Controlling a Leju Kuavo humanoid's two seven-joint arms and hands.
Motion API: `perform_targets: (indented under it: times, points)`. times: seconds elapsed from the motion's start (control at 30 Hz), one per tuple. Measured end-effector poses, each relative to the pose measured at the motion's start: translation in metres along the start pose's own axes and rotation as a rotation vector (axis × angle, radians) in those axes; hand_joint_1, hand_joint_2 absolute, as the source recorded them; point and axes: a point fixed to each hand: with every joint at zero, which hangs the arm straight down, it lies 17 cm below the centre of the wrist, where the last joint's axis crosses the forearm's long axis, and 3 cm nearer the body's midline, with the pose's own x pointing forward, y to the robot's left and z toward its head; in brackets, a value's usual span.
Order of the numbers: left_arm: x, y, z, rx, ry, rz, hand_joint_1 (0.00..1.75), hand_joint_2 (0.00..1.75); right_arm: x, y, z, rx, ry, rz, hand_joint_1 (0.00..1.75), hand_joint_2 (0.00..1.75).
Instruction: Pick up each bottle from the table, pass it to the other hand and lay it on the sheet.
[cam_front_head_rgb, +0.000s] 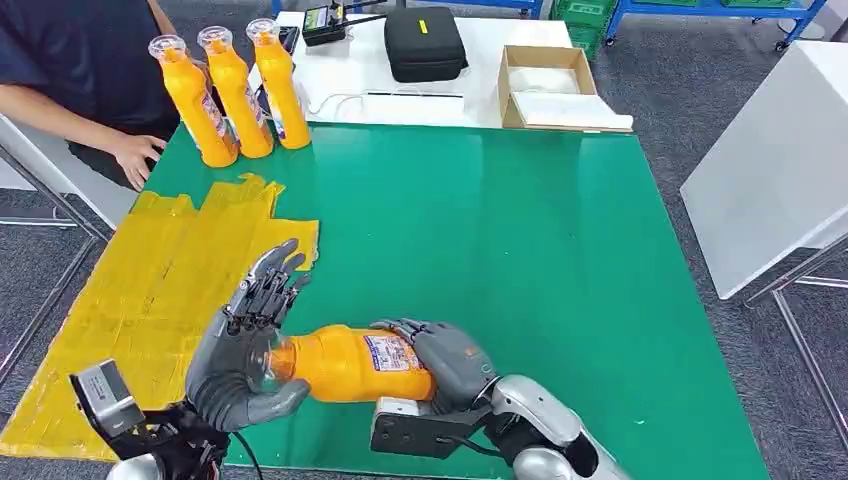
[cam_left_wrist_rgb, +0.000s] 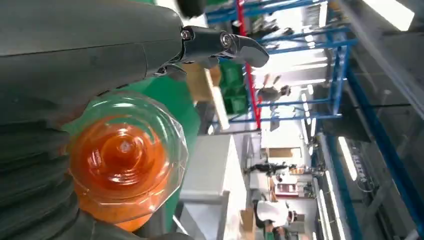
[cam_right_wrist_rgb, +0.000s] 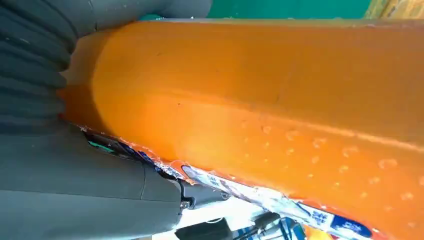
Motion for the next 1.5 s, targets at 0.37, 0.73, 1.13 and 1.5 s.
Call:
perform_targets:
  times: [0.37, 0.73, 1.13, 1.5]
  points:
    - [0.015, -0.005, -0.001, -0.013, -0.063, -0.043, 0.0, 1.75, 0.002, -0.012, 0.01, -0.069, -0.001, -0.059, 1.75, 1.75]
    - [0.02, -0.015, 0.001, -0.048, -0.06, 0.156, 0.0, 1.75, 0.01, -0.021, 0.013, -0.105, -0.028, -0.091, 1.75, 1.75]
    - [0.011, -0.017, 0.006, -0.05, -0.024, 0.231, 0.0, 1.75, 0.013, -0.027, 0.016, -0.13, -0.037, -0.111, 1.75, 1.75]
    - [0.003, -0.021, 0.009, -0.062, 0.002, 0.222, 0.0, 1.75, 0.014, -0.031, 0.015, -0.14, -0.04, -0.138, 1.75, 1.75]
